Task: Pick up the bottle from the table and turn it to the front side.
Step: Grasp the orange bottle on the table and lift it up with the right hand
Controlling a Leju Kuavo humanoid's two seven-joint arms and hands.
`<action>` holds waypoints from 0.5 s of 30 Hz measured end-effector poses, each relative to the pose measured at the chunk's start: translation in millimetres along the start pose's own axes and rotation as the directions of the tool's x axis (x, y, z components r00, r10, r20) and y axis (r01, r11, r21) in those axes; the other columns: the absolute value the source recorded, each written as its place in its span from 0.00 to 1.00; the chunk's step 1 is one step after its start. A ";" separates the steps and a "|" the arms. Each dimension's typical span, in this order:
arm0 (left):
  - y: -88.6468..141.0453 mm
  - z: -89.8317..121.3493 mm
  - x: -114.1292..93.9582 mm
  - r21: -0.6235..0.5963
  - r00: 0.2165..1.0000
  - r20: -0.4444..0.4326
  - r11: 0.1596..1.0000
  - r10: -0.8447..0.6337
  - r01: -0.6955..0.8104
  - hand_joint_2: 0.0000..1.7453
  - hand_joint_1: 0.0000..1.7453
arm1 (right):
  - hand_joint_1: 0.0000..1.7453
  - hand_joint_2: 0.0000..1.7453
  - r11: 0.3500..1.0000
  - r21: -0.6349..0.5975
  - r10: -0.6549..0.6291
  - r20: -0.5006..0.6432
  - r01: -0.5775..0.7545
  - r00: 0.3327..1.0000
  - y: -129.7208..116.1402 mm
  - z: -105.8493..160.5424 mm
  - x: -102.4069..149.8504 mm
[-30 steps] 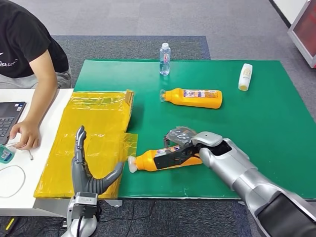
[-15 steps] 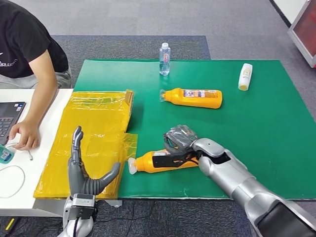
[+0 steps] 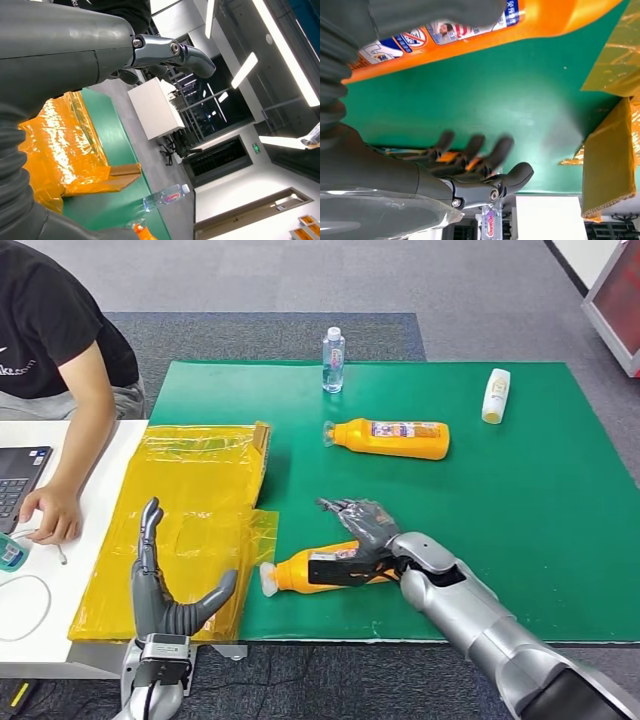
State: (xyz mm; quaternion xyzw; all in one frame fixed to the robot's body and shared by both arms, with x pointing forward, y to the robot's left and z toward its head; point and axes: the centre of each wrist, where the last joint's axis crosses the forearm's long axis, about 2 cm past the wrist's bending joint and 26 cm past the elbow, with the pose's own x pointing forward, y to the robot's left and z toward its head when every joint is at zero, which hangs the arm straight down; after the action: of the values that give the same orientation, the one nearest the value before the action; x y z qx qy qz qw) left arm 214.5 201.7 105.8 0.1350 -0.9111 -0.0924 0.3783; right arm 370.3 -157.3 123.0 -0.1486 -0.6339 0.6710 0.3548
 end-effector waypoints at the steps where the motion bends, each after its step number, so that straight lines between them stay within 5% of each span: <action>1: 0.0 0.0 -0.1 -0.002 1.000 0.000 1.000 0.001 -0.001 1.00 0.00 | 0.00 0.00 1.000 0.004 0.003 -0.002 -0.003 1.000 -0.4 0.1 -0.1; 15: 1.2 1.1 -0.9 -0.025 1.000 0.002 1.000 0.003 -0.003 1.00 0.00 | 0.00 0.00 0.989 0.139 0.049 0.018 -0.051 0.999 -7.0 24.9 -26.3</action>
State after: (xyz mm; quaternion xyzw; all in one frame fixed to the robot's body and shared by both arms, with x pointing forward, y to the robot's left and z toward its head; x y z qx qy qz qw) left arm 214.0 203.2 104.8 0.1287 -0.9104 -0.1034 0.3794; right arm 374.6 -193.7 126.9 -0.1344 -0.5841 0.7233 0.3428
